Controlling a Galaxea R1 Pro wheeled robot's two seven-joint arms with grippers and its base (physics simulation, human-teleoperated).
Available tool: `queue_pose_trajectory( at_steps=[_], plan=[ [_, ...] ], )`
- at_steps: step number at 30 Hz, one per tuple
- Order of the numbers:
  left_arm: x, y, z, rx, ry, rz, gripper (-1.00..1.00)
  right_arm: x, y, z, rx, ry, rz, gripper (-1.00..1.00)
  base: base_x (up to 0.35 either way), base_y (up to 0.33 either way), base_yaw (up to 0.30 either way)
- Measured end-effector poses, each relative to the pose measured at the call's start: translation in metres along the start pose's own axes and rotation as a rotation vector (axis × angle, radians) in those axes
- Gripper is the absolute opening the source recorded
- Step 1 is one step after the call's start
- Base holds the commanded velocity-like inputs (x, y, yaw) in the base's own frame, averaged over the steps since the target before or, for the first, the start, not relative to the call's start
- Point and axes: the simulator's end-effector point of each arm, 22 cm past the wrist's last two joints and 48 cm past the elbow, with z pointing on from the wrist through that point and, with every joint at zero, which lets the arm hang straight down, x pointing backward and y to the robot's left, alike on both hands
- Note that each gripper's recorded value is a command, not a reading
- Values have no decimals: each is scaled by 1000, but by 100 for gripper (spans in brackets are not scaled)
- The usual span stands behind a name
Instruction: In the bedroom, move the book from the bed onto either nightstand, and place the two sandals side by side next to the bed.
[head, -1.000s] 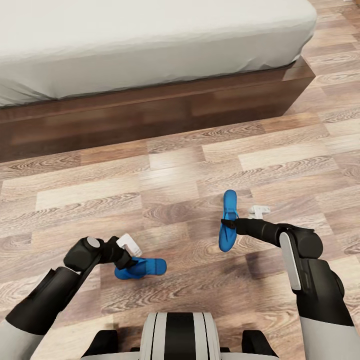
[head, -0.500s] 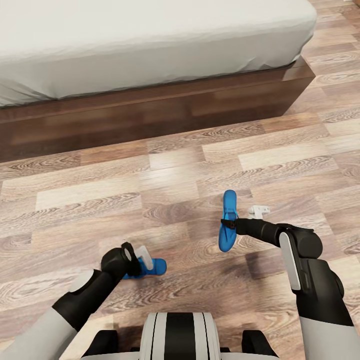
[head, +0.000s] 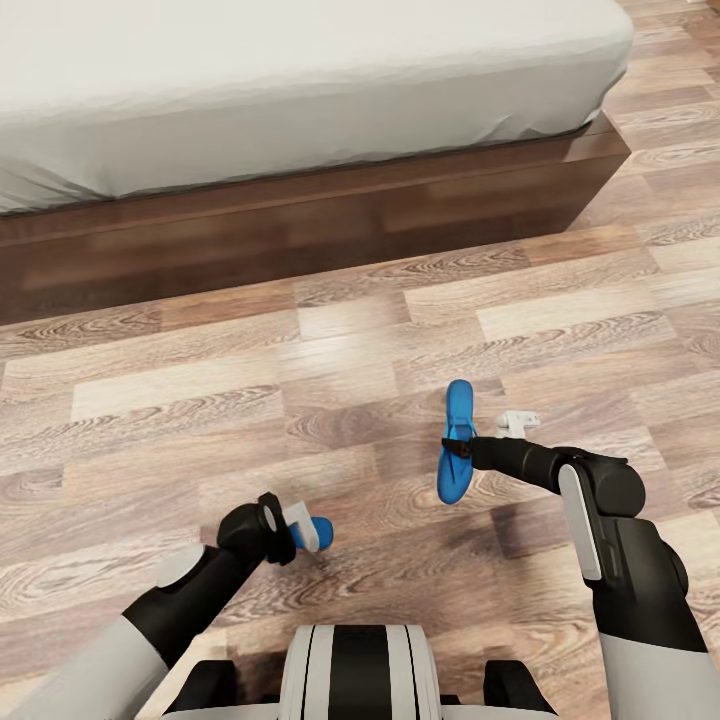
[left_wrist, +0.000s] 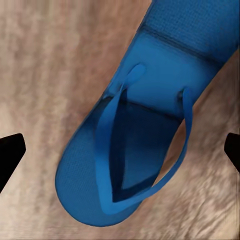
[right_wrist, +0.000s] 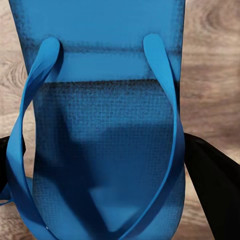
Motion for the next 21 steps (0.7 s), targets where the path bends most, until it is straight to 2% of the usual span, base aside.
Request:
queue_pose_trajectory(
  at_steps=[8,14,21],
  plan=[
    [-12,-13,6,20,4,38,100,0,-1,0,1,0,0,-100,0,0,0],
    [-12,-1,11,8,15,59,100,0,-1,0,2,0,1,-100,0,0,0],
    [-4,0,21,11,29,76,100,0,-1,0,1,0,2,-100,0,0,0]
  ],
)
